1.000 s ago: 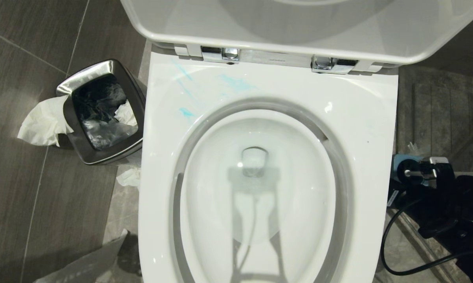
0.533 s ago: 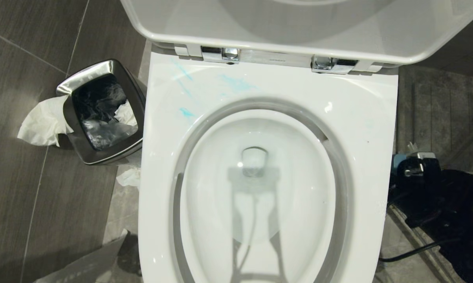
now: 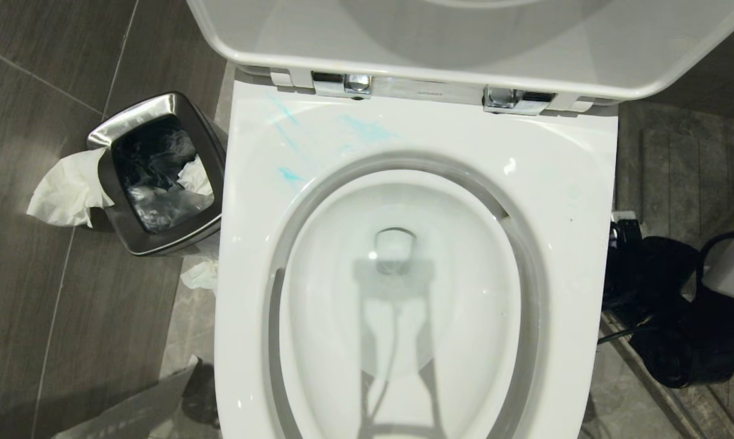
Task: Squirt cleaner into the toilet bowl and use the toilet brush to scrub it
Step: Pour in the cleaning agent
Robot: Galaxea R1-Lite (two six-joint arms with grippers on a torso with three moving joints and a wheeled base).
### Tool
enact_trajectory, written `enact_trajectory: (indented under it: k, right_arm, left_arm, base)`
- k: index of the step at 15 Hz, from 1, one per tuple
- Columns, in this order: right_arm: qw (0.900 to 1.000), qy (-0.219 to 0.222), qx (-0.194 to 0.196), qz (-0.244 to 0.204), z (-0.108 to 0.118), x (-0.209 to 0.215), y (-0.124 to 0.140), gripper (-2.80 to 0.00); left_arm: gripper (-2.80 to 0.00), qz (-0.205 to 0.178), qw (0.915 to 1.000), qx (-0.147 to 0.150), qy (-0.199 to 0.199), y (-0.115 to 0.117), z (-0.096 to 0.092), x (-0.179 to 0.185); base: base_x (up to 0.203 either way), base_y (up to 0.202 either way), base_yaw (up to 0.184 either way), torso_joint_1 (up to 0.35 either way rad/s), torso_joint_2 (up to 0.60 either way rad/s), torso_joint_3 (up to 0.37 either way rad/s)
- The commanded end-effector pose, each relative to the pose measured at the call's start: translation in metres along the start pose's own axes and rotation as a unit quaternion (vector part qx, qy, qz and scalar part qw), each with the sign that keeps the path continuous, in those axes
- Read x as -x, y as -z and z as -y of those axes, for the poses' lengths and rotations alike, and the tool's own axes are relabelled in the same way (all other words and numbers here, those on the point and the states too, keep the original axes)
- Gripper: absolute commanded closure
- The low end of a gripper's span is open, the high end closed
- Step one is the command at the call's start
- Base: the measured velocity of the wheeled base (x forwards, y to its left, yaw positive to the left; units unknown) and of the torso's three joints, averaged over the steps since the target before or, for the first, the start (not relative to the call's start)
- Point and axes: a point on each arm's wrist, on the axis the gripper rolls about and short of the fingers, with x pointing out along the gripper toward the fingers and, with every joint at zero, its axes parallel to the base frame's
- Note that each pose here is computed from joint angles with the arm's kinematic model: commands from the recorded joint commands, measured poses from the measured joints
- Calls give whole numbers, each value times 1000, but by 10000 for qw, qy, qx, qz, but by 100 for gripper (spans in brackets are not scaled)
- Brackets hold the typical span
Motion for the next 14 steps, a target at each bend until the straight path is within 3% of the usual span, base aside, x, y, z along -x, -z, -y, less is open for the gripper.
enact_trajectory:
  k: [1,5,11,14]
  right_arm:
    - [9995,-143,107,271,-6,-20,-1,-280]
    - [9964,-337,436,646,-20,-44,-5,-280]
    - [9892,-288,1114,912,-20,-62,-5,-280]
    - [9863,-271,1248,1041,-20,-68,-8,-280]
  left_arm:
    - [0,-15,10000,0,-1,0,0,0]
    - [0,-9,10000,0,1,0,0,0]
    - [0,-8,10000,0,-2,0,0,0]
    - [0,-8,10000,0,6,0,0,0]
  base:
    - [0,0,0,0,0,0]
    - [0,0,0,0,0,0]
    - [0,0,0,0,0,0]
    - [0,0,0,0,0,0]
